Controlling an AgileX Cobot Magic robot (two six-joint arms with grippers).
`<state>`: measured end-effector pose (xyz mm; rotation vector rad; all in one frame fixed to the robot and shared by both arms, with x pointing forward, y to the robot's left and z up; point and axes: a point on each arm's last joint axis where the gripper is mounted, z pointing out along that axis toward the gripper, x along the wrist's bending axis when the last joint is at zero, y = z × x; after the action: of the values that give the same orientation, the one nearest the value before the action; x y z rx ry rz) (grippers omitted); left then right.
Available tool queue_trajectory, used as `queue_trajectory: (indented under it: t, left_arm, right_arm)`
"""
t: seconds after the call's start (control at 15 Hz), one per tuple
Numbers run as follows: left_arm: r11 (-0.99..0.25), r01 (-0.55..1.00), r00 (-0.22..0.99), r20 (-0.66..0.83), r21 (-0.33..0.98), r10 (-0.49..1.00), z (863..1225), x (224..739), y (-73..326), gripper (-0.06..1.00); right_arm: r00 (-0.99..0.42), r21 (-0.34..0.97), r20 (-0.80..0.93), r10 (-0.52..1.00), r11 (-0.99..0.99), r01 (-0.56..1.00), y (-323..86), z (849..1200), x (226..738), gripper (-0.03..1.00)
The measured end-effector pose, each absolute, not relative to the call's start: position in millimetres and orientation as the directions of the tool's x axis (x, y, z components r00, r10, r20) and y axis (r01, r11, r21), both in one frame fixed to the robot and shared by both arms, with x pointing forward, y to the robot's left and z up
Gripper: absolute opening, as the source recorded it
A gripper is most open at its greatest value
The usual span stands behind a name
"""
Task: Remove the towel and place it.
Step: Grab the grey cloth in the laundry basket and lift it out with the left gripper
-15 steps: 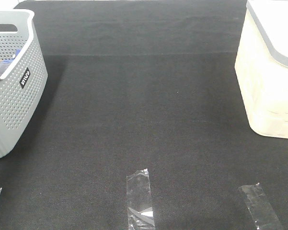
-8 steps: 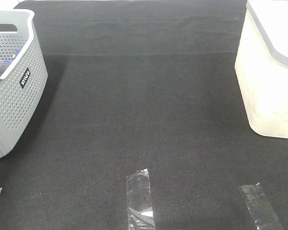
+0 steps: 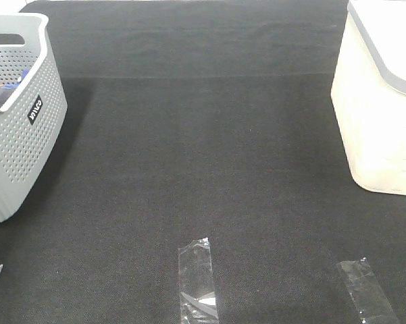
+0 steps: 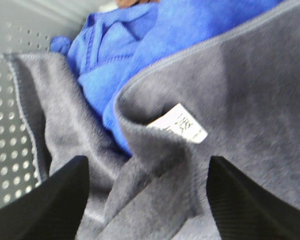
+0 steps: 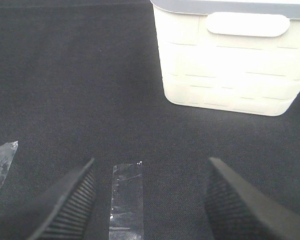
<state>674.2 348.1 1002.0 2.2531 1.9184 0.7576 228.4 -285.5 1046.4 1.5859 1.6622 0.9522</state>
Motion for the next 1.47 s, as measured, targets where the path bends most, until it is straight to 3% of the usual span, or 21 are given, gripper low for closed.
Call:
queue_trajectory:
  t: [0.47,0.73,0.87,1.2,1.47]
  left_arm:
    - [-0.206,0.898,0.108,0.258,0.389,0.96,988.9,680.1,343.2,0.46]
    - [-0.239,0.894,0.135,0.28,0.38,0.951,988.8,680.7,338.4,0.21]
    - [-0.281,0.892,0.165,0.322,0.354,0.932,989.2,680.3,335.5,0.03]
    - [-0.258,0.905,0.137,0.343,0.338,0.929,995.2,677.0,337.0,0.0]
    - [-0.203,0.881,0.056,0.331,0.428,0.942,1036.3,676.9,337.1,0.0]
  right_arm:
    - [-0.064,0.847,0.031,0.997,0.008,0.531,-285.5,1046.4,228.4,0.59]
    - [-0.065,0.847,0.032,0.997,0.007,0.531,-285.4,1046.4,228.4,0.59]
    - [-0.068,0.847,0.037,0.997,0.005,0.531,-284.9,1046.5,228.4,0.59]
    - [-0.069,0.848,0.038,0.997,0.004,0.531,-284.8,1046.5,228.4,0.59]
    - [-0.073,0.848,0.044,0.996,0.001,0.53,-284.2,1046.6,228.4,0.59]
